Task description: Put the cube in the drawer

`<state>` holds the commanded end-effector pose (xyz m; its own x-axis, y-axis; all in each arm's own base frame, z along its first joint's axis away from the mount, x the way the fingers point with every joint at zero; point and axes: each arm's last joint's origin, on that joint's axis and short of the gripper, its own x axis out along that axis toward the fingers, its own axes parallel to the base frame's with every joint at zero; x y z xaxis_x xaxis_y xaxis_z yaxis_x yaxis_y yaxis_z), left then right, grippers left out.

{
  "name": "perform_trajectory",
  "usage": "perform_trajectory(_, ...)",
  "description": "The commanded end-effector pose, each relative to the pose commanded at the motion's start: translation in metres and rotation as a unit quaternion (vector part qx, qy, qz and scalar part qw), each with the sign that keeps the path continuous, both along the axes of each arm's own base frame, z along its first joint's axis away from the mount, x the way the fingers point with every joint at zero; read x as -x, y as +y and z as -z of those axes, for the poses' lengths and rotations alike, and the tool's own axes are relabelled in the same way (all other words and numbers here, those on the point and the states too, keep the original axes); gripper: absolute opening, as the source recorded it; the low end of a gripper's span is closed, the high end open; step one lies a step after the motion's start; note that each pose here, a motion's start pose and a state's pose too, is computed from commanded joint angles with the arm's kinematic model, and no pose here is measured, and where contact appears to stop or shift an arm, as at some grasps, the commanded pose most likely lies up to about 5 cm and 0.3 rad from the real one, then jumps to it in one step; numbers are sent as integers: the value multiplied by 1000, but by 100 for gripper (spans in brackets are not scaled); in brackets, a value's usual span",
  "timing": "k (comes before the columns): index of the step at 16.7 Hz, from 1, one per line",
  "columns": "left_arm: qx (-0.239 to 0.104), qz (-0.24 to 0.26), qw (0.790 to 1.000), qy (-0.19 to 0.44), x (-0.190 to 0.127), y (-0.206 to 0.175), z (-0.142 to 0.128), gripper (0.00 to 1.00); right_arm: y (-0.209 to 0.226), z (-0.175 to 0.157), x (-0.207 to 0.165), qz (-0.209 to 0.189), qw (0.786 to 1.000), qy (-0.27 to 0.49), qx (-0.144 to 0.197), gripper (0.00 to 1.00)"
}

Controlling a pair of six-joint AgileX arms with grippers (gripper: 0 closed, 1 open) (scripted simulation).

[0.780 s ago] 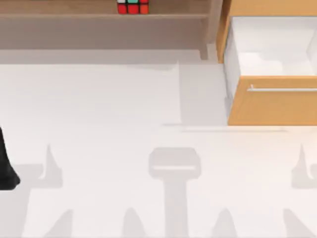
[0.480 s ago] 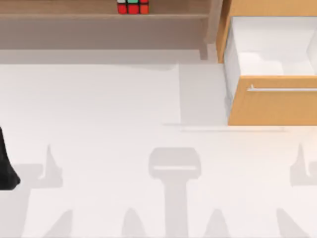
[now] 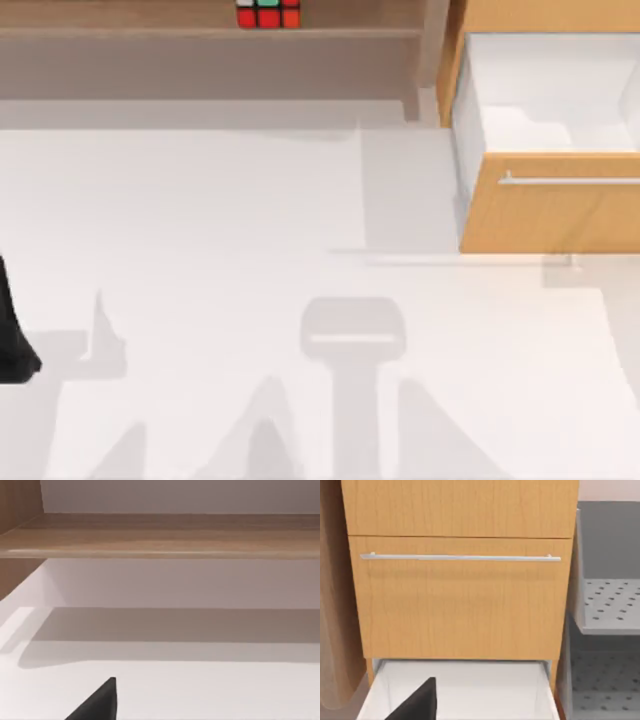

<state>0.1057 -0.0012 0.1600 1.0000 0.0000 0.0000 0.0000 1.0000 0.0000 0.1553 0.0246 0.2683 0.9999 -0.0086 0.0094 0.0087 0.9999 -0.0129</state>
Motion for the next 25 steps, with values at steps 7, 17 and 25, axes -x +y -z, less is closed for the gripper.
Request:
perform_trajectory(7, 0, 0, 1000, 0, 0, 0, 0, 100, 88, -54, -118, -1, 1000, 2, 2, 100)
perform_trajectory(17, 0, 0, 1000, 0, 0, 0, 0, 100, 289, 36, -225, -4, 1000, 4, -3, 100)
perform_trajectory(25, 0, 0, 1000, 0, 0, 0, 0, 100, 360, 109, -228, 0, 1000, 5, -7, 100)
